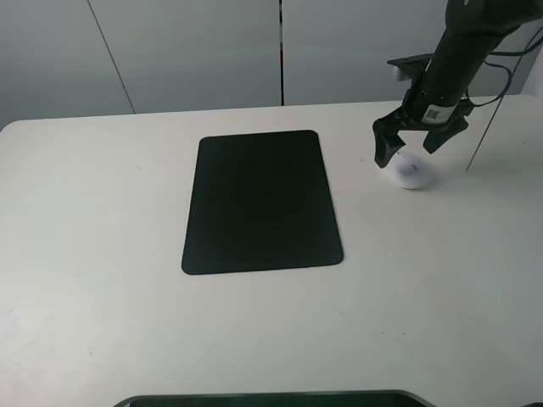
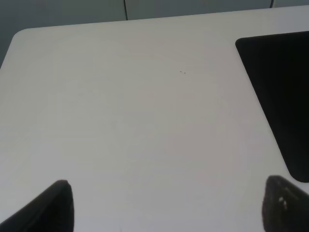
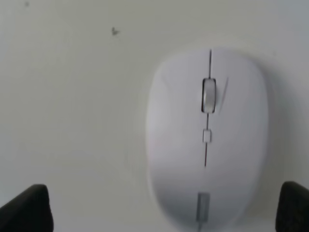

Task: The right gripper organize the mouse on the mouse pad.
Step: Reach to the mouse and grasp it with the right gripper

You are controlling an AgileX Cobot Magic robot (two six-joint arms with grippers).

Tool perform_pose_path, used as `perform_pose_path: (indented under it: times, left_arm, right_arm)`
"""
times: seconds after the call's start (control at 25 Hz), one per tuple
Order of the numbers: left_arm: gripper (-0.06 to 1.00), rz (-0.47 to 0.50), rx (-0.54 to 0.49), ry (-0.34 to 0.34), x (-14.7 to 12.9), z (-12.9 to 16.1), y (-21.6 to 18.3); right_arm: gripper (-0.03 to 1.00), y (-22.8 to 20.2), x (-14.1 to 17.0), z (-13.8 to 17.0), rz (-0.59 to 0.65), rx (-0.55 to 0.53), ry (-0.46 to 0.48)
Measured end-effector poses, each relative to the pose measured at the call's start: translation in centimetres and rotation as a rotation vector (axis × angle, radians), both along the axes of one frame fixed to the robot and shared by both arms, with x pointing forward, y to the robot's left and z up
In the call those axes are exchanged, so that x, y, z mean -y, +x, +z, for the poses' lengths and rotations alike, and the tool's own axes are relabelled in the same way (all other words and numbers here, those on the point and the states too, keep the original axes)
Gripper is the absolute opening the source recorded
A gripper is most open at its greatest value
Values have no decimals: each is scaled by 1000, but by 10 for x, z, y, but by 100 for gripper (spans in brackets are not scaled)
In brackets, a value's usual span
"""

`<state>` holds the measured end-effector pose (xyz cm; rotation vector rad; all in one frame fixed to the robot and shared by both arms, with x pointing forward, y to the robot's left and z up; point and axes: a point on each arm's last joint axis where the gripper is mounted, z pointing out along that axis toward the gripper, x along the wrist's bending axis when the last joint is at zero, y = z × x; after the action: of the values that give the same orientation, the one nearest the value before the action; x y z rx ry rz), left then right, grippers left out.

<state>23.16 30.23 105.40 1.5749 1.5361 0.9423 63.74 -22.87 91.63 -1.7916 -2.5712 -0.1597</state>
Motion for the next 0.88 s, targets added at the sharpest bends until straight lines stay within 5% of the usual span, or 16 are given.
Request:
perform_pose_path:
  times: [0.48,0.88]
  left_arm:
    - [75,0,0,0,0,0,0]
    - [75,2,0,-5,0,0,0]
  right_arm:
    - [70,11,1,-7,2,77,-13]
    - [70,11,1,-36,3,10,-24]
